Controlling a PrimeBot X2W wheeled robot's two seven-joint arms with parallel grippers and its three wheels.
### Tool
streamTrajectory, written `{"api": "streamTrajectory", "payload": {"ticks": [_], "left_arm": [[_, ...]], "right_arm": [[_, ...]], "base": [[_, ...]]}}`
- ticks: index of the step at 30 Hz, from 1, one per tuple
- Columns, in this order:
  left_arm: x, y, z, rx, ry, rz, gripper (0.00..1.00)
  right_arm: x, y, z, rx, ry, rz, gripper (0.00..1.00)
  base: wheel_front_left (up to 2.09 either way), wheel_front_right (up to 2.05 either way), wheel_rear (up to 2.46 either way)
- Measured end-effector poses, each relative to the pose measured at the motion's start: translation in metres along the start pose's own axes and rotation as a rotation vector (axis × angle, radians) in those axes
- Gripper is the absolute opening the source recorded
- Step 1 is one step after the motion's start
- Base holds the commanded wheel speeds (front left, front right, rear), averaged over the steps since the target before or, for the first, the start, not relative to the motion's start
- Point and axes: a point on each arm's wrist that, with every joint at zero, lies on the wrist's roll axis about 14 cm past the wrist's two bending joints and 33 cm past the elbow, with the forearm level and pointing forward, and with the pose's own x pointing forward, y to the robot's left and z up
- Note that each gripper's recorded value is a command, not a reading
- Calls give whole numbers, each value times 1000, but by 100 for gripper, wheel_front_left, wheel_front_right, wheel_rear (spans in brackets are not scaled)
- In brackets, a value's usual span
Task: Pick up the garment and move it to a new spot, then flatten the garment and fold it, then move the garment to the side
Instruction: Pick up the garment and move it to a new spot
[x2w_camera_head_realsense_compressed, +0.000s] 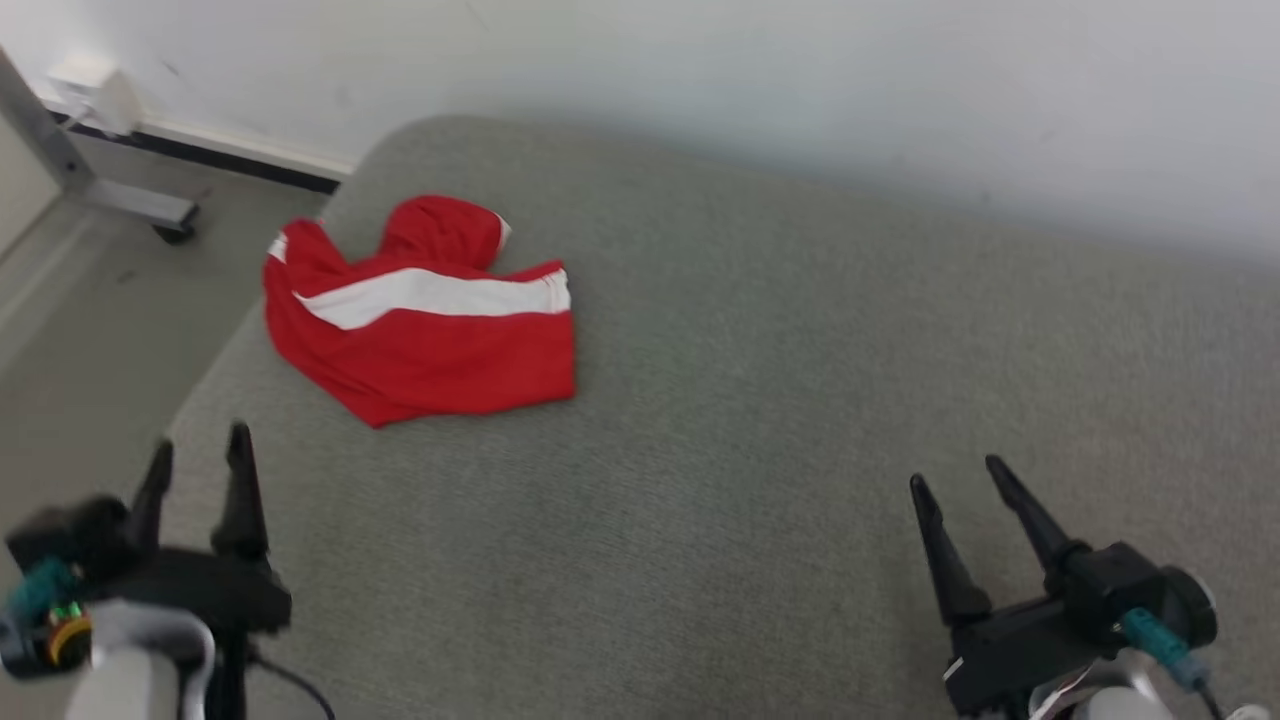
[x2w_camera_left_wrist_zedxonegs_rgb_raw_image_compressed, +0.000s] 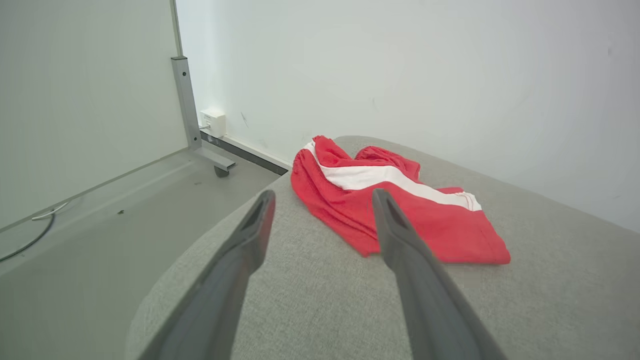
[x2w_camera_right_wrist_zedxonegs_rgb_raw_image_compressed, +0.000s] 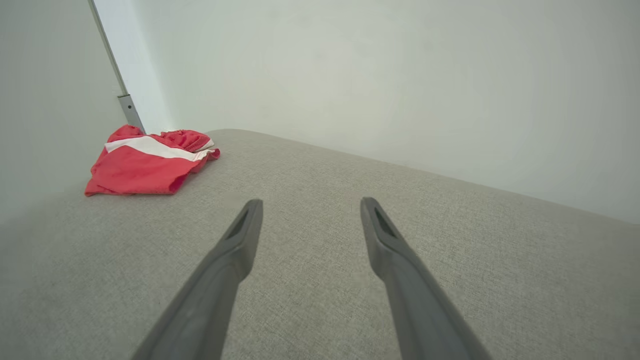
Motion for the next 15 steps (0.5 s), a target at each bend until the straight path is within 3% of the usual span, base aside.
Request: {"api": "streamTrajectory", "payload": {"ticks": [6, 15], "left_arm": [[67, -18, 18, 14, 38, -55, 100], [133, -30, -14, -64, 253, -60, 100]], "right_arm": [[7, -32, -9, -5, 10, -44, 100], [12, -69, -31, 2, 35, -102, 100]], "base": [[0, 0, 0], [0, 0, 0]]}}
